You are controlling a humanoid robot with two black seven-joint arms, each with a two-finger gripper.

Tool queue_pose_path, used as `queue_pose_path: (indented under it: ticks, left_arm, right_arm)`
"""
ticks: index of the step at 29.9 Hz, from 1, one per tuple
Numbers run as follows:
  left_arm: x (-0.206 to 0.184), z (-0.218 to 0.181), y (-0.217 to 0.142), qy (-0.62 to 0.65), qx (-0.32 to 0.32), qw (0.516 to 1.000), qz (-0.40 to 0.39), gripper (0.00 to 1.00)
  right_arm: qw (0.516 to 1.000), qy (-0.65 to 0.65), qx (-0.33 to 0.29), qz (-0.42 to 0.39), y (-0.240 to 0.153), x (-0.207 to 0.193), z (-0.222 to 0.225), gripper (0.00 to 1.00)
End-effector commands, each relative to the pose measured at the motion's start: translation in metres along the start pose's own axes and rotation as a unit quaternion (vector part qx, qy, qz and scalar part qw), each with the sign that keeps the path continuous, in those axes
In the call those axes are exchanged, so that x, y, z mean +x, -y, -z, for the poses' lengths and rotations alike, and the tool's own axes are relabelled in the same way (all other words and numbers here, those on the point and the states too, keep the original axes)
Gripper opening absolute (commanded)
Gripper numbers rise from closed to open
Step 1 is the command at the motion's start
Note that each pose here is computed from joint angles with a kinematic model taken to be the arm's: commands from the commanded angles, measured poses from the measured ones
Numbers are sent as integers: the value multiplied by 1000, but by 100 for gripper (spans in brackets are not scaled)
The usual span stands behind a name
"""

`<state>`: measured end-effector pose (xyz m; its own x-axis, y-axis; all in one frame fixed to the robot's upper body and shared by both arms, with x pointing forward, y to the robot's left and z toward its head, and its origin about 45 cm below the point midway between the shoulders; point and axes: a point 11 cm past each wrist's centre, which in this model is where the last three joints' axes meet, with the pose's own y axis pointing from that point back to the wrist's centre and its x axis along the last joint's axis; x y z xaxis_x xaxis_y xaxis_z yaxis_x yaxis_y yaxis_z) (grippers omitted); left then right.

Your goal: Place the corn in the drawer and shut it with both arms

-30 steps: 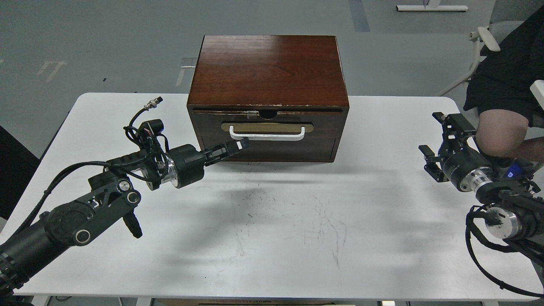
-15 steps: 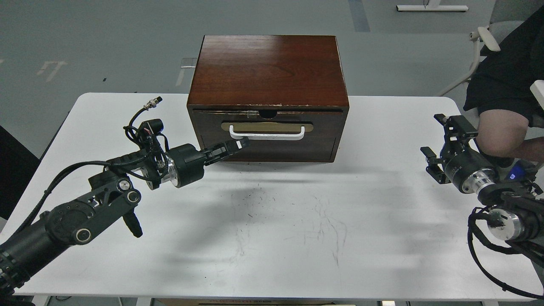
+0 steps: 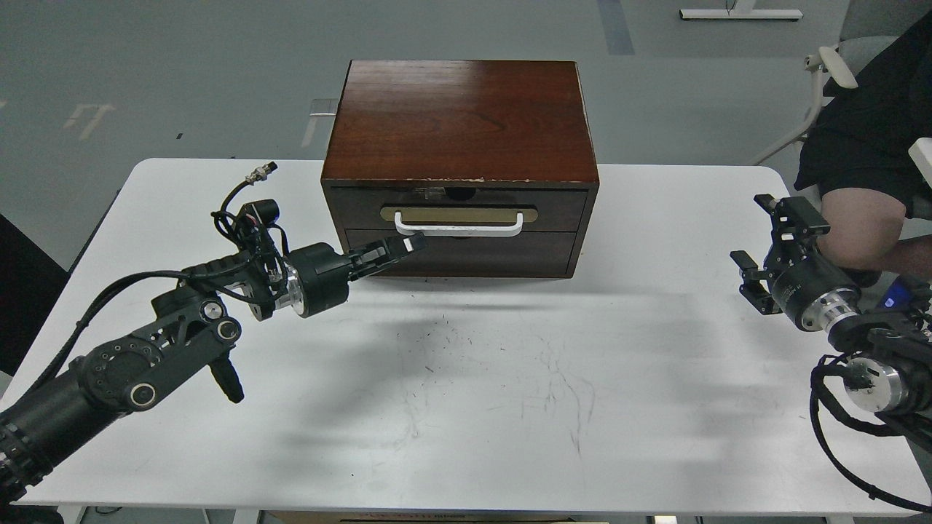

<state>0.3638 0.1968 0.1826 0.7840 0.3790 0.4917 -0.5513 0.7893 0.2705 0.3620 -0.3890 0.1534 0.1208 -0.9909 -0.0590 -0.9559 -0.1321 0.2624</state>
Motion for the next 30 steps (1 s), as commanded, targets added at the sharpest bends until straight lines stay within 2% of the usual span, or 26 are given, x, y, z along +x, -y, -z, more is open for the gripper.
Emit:
queue_pose_path:
  ticks: [1,6,8,10,11,13,15,16,23,30]
  left_arm:
    - [-11,-6,-16,-13,-9,999,46,0]
    - [-13,-14,-45,-45,-31,997,51,1]
    - [-3,-20,-57,-75,-53,995,32,8]
    - [11,-24,-70,-120,-83,989,2,20]
    - [21,-26,-78,-150,-103,983,-21,34]
    - [31,-27,-86,-177,-117,976,-44,51]
    - [45,-26,-98,-230,-133,961,-81,88]
    - [48,-25,-101,-241,-135,957,-89,98]
    - [46,-2,-121,-323,-153,920,-157,99]
    - [34,14,-123,-359,-162,900,-189,99]
  right_arm:
    - [1000,1,1,1,1,-1,0,100]
    - [1000,4,8,-2,2,0,5,100]
    - [1000,8,15,-3,4,0,9,100]
    - [1000,18,25,-1,6,-3,16,100]
    - [999,25,35,-1,8,-4,21,100]
    - [998,32,44,-1,11,-6,27,100]
    - [997,50,57,6,17,-16,31,100]
    - [997,54,59,8,18,-19,32,100]
    - [995,79,58,28,30,-51,21,100]
    - [994,82,51,48,32,-69,13,100]
